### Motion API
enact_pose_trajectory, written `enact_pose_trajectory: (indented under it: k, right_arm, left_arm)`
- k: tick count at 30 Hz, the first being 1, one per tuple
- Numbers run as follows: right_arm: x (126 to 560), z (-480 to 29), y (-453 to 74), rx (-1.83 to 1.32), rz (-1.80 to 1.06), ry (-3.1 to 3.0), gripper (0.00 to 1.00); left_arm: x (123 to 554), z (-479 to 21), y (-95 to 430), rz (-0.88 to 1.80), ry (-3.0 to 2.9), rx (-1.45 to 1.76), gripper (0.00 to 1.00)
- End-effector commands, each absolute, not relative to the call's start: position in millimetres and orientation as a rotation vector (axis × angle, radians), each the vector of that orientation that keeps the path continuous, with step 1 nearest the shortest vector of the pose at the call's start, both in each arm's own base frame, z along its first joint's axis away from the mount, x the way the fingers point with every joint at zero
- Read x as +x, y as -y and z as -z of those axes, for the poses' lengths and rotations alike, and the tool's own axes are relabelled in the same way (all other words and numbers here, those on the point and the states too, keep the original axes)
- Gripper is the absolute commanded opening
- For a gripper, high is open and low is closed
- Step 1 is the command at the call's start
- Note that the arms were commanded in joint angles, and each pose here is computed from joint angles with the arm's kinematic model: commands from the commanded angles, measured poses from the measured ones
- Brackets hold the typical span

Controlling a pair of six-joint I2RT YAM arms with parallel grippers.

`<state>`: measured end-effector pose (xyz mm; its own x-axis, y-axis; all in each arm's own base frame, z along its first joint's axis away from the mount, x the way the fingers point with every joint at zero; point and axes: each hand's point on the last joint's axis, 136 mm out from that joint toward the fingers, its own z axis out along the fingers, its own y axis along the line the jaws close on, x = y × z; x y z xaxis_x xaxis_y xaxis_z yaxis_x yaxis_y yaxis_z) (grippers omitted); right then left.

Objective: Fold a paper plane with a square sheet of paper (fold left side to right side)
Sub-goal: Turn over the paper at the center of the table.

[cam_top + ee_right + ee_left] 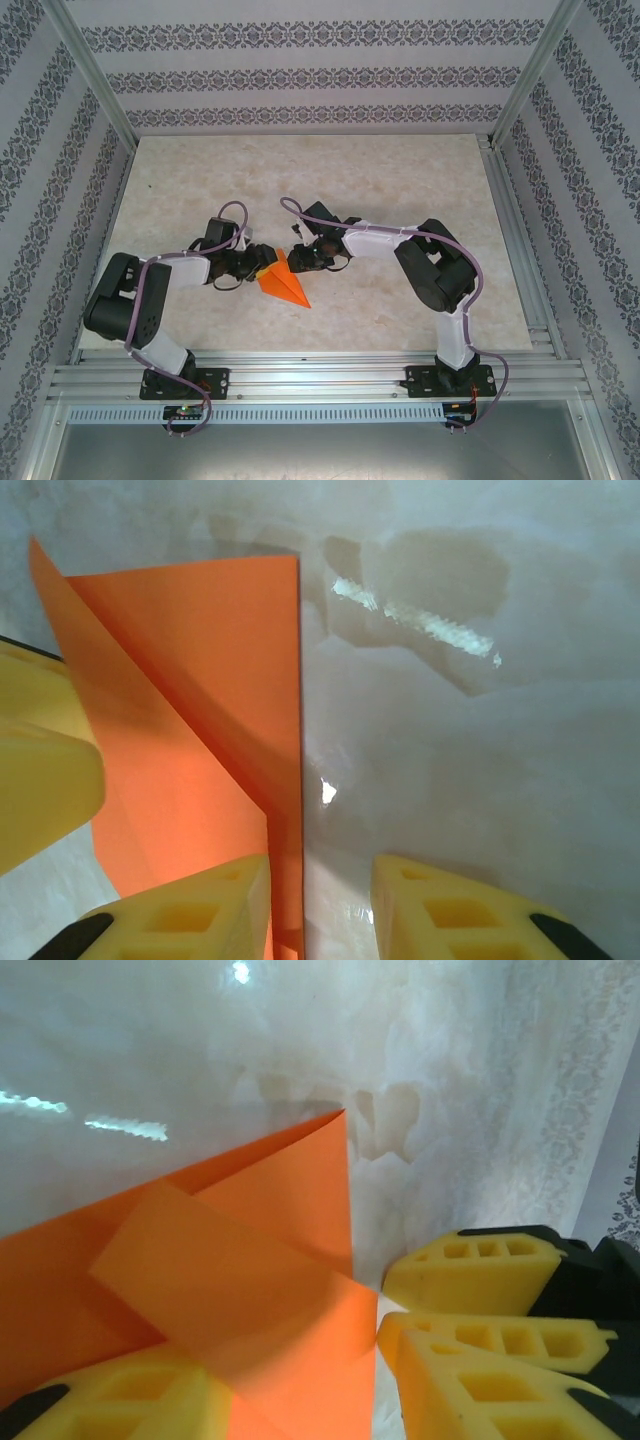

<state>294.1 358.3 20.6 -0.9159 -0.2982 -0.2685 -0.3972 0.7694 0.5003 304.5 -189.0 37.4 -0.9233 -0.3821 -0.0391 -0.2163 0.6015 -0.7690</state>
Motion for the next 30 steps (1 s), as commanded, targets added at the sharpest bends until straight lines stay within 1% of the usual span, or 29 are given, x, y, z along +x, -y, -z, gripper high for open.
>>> enact_pose_trajectory:
  k: [1,4,8,13,15,16,19,20,22,23,27,30]
  right_arm:
    - [296,-21,-360,-0.555,-0.864,-2.773,0.33]
    - [302,-35,-355,-0.521,-0.880,-2.730,0.33]
    - [311,-67,-334,-0.455,-0.894,-2.632,0.36]
    - [311,-112,-290,-0.394,-0.817,-2.496,0.46]
    - [308,-130,-268,-0.347,-0.805,-2.435,0.51]
    - [306,-137,-260,-0.322,-0.812,-2.406,0.55]
    - [299,-168,-231,-0.237,-0.852,-2.272,0.67]
    - [296,-179,-222,-0.210,-0.869,-2.224,0.73]
    - [289,-200,-211,-0.186,-0.925,-2.123,0.88]
    - [285,-210,-207,-0.172,-0.963,-2.073,0.97]
    - [268,-240,-203,-0.161,-1.115,-1.927,0.98]
    - [252,-262,-213,-0.238,-1.249,-1.794,0.98]
  left_arm:
    - [321,-48,200,1.245,-2.569,-0.435,0.39]
    - [323,-50,202,1.246,-2.561,-0.424,0.30]
    - [325,-60,211,1.261,-2.546,-0.373,0.20]
    - [327,-75,226,1.279,-2.532,-0.290,0.09]
    - [330,-88,231,1.299,-2.504,-0.261,0.05]
    - [331,-97,234,1.311,-2.487,-0.243,0.04]
    - [335,-138,242,1.348,-2.401,-0.145,0.02]
    - [337,-158,245,1.357,-2.360,-0.100,0.02]
    - [338,-195,249,1.362,-2.286,-0.022,0.02]
    - [337,-217,251,1.368,-2.240,0.021,0.02]
    - [332,-293,260,1.413,-2.058,0.177,0.02]
    - [322,-333,269,1.442,-1.954,0.312,0.02]
